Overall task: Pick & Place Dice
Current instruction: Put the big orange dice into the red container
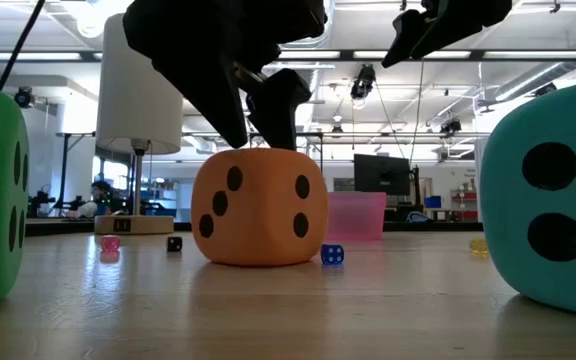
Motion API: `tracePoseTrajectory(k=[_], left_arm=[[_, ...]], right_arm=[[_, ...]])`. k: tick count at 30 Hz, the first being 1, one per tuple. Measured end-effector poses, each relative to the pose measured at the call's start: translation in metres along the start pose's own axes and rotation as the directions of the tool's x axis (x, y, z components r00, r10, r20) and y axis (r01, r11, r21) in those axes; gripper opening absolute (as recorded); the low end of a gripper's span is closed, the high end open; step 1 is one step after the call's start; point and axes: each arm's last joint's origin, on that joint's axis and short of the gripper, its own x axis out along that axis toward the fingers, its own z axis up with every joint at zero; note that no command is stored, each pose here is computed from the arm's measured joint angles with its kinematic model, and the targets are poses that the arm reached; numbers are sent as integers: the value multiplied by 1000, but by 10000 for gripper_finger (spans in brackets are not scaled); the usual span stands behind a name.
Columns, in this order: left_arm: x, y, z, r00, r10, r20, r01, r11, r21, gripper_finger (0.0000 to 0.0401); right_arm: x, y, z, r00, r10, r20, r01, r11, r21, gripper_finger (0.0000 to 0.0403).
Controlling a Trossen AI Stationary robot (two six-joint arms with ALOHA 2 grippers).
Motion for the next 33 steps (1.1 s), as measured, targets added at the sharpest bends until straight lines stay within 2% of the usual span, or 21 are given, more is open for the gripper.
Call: tracePoseTrajectory(k=[8, 12, 33], left_arm=[[-4, 2, -1, 999, 18, -33, -16, 997, 77, 399], [-5, 2, 0, 999, 22, -33, -19, 997, 81, 399], [-14, 2, 5, 999, 28, -41, -27, 999, 22, 398]], right_arm=[[0, 0, 0, 1000, 0, 0, 0, 1000, 0, 400], [0, 0, 0, 1000, 0, 0, 0, 1000, 0, 400], [0, 0, 0, 1000, 0, 0, 0, 1000, 1, 400]])
